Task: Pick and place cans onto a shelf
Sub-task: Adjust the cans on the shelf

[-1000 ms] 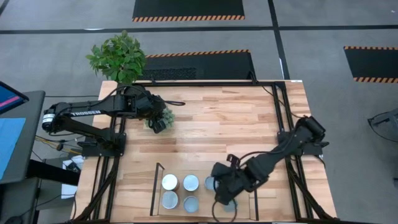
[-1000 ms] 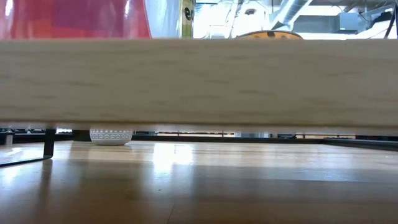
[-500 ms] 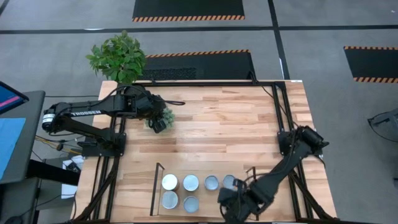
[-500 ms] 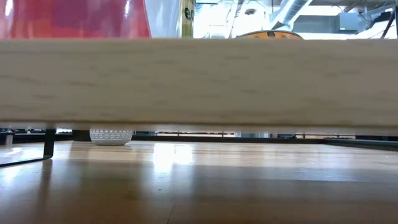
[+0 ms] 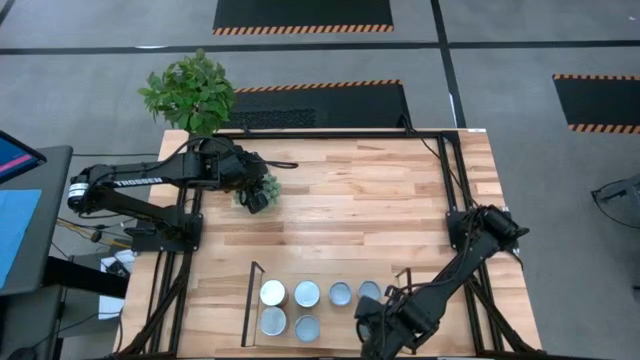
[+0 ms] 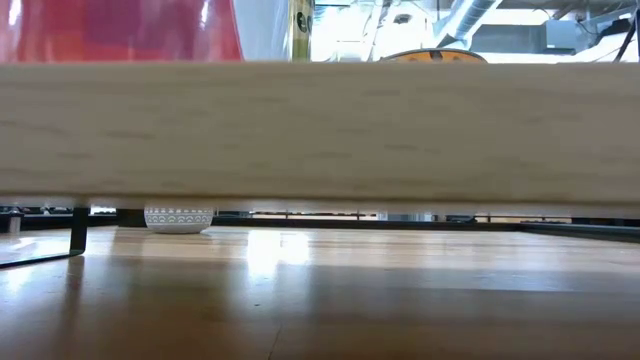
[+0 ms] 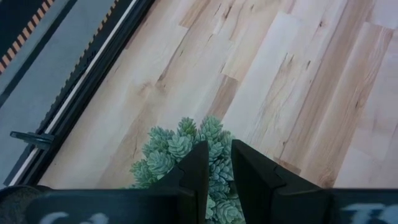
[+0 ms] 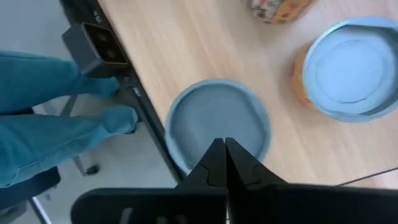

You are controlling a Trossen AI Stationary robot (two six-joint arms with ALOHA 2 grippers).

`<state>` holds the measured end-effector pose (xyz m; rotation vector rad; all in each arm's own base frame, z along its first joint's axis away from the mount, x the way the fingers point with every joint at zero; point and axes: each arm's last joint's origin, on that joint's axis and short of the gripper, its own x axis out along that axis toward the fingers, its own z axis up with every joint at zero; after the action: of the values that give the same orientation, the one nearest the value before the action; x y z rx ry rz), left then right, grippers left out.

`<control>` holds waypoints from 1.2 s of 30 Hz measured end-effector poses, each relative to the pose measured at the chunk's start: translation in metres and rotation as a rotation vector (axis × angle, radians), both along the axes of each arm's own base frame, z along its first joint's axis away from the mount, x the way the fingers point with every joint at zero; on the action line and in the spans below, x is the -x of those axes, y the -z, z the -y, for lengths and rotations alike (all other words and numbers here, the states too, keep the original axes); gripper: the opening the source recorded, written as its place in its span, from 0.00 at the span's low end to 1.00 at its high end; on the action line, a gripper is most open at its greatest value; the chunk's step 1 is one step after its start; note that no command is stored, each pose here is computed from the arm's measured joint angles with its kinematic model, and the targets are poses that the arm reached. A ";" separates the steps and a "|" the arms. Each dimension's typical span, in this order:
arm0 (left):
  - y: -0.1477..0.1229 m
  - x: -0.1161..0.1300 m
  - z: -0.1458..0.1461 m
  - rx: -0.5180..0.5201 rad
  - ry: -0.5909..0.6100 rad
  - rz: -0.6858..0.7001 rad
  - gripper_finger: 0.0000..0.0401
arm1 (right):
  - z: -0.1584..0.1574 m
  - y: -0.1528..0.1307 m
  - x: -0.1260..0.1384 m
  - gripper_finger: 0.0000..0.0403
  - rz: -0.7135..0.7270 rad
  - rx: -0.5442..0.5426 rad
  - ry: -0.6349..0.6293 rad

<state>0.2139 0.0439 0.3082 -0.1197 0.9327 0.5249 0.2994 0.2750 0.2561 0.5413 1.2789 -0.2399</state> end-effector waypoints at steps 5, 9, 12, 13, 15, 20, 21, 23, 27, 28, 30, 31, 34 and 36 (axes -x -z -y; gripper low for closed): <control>0.000 0.000 0.000 0.000 0.000 0.000 0.15 | 0.001 0.000 0.000 0.01 -0.004 0.010 -0.011; 0.000 0.000 0.000 0.001 0.000 0.000 0.15 | -0.002 0.009 -0.005 0.01 -0.002 0.009 -0.048; 0.000 0.000 0.000 0.001 0.001 -0.003 0.15 | -0.001 0.012 -0.010 0.01 -0.012 -0.003 -0.038; 0.000 0.000 0.000 0.001 0.001 -0.004 0.15 | 0.000 0.014 -0.011 0.02 -0.020 0.001 -0.037; 0.000 0.000 0.000 0.002 0.001 -0.004 0.15 | 0.002 0.015 -0.013 0.01 -0.012 0.011 -0.037; 0.000 0.000 0.000 0.004 0.002 -0.004 0.15 | 0.009 0.013 -0.022 0.01 0.028 0.014 -0.070; 0.000 0.000 0.000 0.004 0.003 -0.005 0.15 | 0.010 0.012 -0.024 0.01 0.038 0.011 -0.079; 0.000 0.000 0.000 0.007 0.004 -0.006 0.15 | 0.012 0.012 -0.028 0.01 0.056 0.009 -0.098; 0.001 0.001 0.000 0.007 0.004 -0.009 0.15 | 0.012 0.017 -0.034 0.01 0.063 0.006 -0.121; 0.001 0.001 0.000 0.007 0.004 -0.010 0.15 | 0.012 0.018 -0.034 0.01 0.059 0.004 -0.125; 0.001 0.001 0.000 0.007 0.004 -0.009 0.15 | 0.011 0.016 -0.036 0.01 0.084 -0.009 -0.145; 0.001 0.001 0.000 0.007 0.004 -0.009 0.15 | 0.009 0.015 -0.037 0.01 0.109 -0.017 -0.155; 0.000 0.001 0.000 0.007 0.004 -0.009 0.15 | 0.011 0.014 -0.042 0.01 0.149 -0.003 -0.173; 0.000 0.001 0.000 0.007 0.004 -0.009 0.15 | 0.011 0.014 -0.044 0.01 0.166 0.001 -0.179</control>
<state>0.2132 0.0436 0.3078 -0.1216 0.9435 0.5189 0.3431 0.2640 0.2425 0.4335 1.1572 -0.0445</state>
